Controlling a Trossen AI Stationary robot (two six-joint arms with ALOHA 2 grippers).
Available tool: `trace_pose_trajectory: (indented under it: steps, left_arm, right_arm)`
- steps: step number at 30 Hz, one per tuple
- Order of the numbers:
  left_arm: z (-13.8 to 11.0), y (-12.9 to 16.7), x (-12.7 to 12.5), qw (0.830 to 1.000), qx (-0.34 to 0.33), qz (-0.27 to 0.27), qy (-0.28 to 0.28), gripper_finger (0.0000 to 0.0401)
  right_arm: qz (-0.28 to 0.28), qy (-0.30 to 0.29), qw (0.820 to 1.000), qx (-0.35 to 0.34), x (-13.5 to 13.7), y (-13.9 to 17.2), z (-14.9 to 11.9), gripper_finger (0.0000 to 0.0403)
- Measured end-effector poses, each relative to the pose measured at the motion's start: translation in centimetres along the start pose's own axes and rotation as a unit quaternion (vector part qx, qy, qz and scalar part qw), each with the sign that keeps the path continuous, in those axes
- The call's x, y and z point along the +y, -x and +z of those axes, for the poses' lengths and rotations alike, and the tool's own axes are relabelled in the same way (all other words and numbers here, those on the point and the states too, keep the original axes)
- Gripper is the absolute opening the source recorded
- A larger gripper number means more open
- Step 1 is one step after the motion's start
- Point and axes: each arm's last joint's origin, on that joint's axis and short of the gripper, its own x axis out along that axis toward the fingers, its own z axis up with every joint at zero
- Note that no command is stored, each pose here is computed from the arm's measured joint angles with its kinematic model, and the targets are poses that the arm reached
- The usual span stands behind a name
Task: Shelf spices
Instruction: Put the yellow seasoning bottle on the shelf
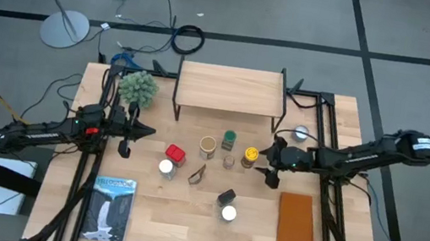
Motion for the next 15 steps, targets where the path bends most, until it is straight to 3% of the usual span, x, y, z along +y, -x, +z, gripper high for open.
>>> trace_pose_trajectory:
  steps: [11, 15]
  left_arm:
    - [0.0, 0.0, 0.0, 1.000, 0.000, 0.000, 0.000, 0.0006]
    - [0.0, 0.0, 0.0, 1.000, 0.000, 0.000, 0.000, 0.0006]
  right_arm:
    - [-0.008, 0.007, 1.000, 0.004, 0.7, -3.7, 2.0, 0.0304]
    - [-0.011, 0.015, 1.000, -0.007, 0.7, -4.5, 2.7, 0.0270]
